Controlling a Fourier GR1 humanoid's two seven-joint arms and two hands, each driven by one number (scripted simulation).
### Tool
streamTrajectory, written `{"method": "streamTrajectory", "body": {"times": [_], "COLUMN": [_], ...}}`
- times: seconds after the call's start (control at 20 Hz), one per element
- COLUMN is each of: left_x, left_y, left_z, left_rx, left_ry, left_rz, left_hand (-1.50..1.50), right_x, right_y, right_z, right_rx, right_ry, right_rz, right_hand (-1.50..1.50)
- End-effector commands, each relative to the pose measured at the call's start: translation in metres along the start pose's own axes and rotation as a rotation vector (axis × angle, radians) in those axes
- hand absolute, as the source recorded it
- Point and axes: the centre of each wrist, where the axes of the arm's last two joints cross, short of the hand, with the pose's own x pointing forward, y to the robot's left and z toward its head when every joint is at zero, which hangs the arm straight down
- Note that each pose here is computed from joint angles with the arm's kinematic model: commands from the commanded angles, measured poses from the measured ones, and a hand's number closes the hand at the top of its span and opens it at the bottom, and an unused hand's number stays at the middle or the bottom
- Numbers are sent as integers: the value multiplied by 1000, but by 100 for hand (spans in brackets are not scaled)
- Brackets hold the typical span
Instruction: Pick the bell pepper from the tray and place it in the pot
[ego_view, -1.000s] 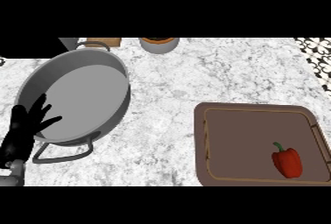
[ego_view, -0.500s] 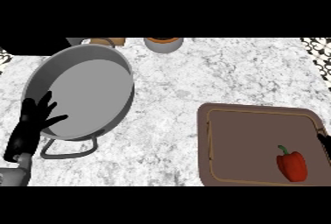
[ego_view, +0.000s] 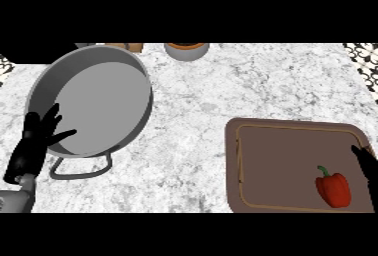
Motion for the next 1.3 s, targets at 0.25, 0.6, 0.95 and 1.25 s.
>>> {"method": "streamTrajectory", "body": {"times": [0.25, 0.6, 0.95, 1.25], "left_x": [12, 8, -6, -1], "left_y": [-5, -12, -3, -2], "left_z": [-11, -2, -9, -12], "left_rx": [47, 72, 58, 61], "left_ry": [18, 11, 12, 15], "left_rz": [16, -14, -1, 11], "left_hand": [0, 0, 0, 0], "right_x": [2, 8, -11, -2], "right_y": [26, 37, 44, 73], "right_z": [-27, -44, -48, -64], "right_rx": [20, 10, 67, 91], "right_ry": [119, 134, 194, 183], "right_rz": [22, 70, 63, 72], "right_hand": [-150, -150, -150, -150]}}
